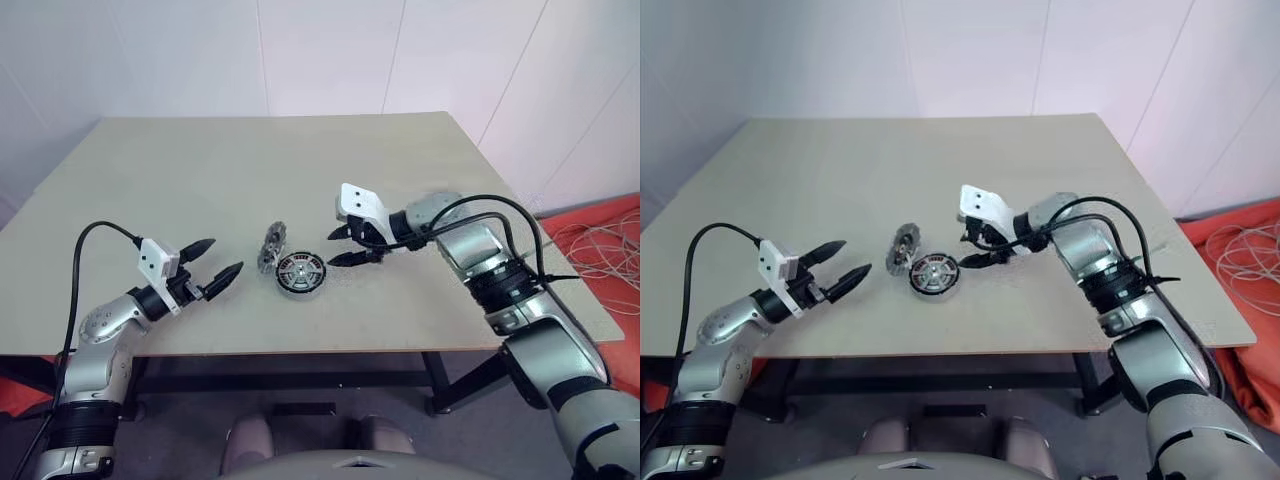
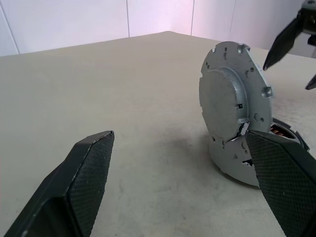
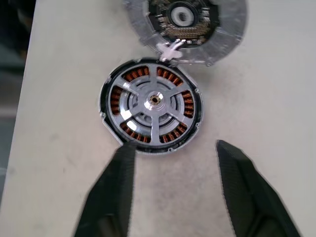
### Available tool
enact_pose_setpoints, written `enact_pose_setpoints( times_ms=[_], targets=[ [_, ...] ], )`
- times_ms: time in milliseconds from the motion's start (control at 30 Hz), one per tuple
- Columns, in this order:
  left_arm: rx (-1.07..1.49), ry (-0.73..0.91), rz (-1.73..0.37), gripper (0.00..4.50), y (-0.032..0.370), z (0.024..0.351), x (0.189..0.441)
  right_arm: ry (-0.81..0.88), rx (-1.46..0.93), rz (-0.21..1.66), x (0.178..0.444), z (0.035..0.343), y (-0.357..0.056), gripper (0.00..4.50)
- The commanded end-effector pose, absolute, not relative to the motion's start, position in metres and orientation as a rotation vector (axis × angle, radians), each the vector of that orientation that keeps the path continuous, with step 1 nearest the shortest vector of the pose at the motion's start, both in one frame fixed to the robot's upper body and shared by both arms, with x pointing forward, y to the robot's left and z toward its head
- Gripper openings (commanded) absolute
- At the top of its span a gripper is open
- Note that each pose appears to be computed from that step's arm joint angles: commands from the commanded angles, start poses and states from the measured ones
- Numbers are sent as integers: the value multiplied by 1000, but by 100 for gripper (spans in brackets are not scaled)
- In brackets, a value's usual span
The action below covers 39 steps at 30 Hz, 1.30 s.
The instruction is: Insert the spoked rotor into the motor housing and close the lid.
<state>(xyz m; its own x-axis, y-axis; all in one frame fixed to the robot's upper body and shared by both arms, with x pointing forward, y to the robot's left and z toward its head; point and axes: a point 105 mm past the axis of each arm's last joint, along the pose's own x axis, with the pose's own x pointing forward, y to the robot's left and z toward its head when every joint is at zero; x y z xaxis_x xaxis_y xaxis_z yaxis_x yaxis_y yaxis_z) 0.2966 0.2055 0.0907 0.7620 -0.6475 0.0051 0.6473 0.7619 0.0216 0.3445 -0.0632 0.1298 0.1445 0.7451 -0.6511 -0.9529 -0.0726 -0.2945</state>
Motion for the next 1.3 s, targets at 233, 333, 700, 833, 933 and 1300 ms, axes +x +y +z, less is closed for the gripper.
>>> enact_pose_setpoints(
  times_ms=[233,333,700,833,933,1300],
  targets=[
    [48,-49,-694,450,210,101,296,-53,-1538,1560,361,133,-49,447],
    [47,-50,-687,450,211,101,294,-245,-1725,1652,355,127,-42,447],
    [50,-49,-681,450,211,101,293,-172,-1800,1867,341,98,-41,447],
    [51,-54,-690,450,209,102,296,-108,-1795,1887,340,91,-42,430],
    [52,-55,-691,450,208,103,296,-73,-1787,1894,340,87,-41,357],
    [48,-57,-688,450,207,102,296,23,-1697,1868,339,87,-31,0]
  ],
)
